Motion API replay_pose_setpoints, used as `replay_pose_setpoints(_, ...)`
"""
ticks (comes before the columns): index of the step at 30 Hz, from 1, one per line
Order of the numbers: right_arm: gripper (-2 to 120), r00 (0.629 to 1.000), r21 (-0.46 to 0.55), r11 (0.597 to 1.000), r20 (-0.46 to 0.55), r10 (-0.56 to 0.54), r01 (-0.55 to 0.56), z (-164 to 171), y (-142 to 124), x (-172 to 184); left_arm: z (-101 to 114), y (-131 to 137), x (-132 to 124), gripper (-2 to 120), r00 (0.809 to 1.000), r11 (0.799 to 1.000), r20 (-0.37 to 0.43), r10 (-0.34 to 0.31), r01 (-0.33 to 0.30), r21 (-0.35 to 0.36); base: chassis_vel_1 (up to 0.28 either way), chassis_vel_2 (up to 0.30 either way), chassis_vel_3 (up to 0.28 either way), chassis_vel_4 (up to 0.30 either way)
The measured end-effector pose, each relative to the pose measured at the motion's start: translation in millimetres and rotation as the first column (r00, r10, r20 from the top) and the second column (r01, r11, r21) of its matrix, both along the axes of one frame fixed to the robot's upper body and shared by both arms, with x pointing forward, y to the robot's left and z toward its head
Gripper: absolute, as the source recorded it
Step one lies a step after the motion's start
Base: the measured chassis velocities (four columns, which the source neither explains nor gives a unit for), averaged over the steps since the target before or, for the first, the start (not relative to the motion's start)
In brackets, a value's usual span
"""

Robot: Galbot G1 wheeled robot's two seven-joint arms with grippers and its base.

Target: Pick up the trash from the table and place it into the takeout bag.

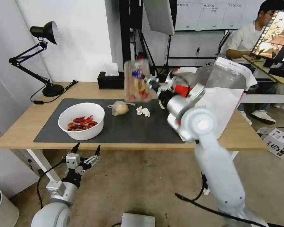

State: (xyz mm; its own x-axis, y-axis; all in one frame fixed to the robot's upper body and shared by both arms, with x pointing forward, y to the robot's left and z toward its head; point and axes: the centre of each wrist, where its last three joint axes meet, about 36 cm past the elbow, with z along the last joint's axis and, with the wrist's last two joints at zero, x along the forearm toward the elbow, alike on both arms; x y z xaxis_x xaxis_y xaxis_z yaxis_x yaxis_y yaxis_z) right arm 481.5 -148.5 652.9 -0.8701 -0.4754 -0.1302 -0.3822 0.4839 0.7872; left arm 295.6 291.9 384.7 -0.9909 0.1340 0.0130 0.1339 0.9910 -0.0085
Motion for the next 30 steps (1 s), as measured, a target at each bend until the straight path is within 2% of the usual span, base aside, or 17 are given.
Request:
replay_pose_setpoints(2,0,0.997,0.016,0.997,0.021,-0.076,0.076,22.9,-12.1,3.4,-2.6,-2.2,-0.8,100,1.0,1.0,0.0,0.002,-0.002,0.001,0.0,0.0,0.0,0.0)
replay_pose_setpoints(6,0,0.99,0.011,0.99,0.02,-0.143,0.143,35.1,-23.2,5.1,-3.5,-3.6,-1.3,100,1.0,1.0,0.0,0.002,-0.002,0.001,0.0,0.0,0.0,0.0)
replay_pose_setpoints(9,0,0.968,-0.015,0.968,-0.003,-0.249,0.249,43.0,-39.1,6.3,-4.5,-4.8,-1.6,100,1.0,1.0,0.0,0.002,-0.002,0.004,0.0,0.0,0.0,0.0)
replay_pose_setpoints(13,0,0.946,-0.045,0.946,-0.021,-0.322,0.321,42.1,-47.5,7.3,-5.4,-5.4,-1.6,100,1.0,1.0,0.0,0.0,0.0,0.007,0.0,0.0,0.0,0.0)
replay_pose_setpoints(19,0,0.888,-0.123,0.884,-0.036,-0.459,0.452,29.3,-62.1,17.1,-7.7,-9.8,-3.1,100,1.0,1.0,0.001,-0.005,0.005,0.009,0.0,0.0,0.0,0.0)
replay_pose_setpoints(20,0,0.888,-0.123,0.884,-0.036,-0.459,0.452,29.3,-62.1,17.1,-7.7,-9.8,-3.1,100,1.0,1.0,0.001,-0.005,0.005,0.009,0.0,0.0,0.0,0.0)
replay_pose_setpoints(23,0,0.856,-0.126,0.853,-0.044,-0.514,0.506,28.6,-75.5,20.8,-10.3,-11.7,-5.1,100,1.0,1.0,0.002,-0.006,0.006,0.014,0.0,0.0,0.0,0.0)
replay_pose_setpoints(30,0,0.824,-0.142,0.822,-0.059,-0.564,0.552,22.7,-92.9,25.5,-11.6,-13.0,-5.9,100,1.0,1.0,0.003,-0.008,0.008,0.017,0.0,0.0,0.0,0.0)
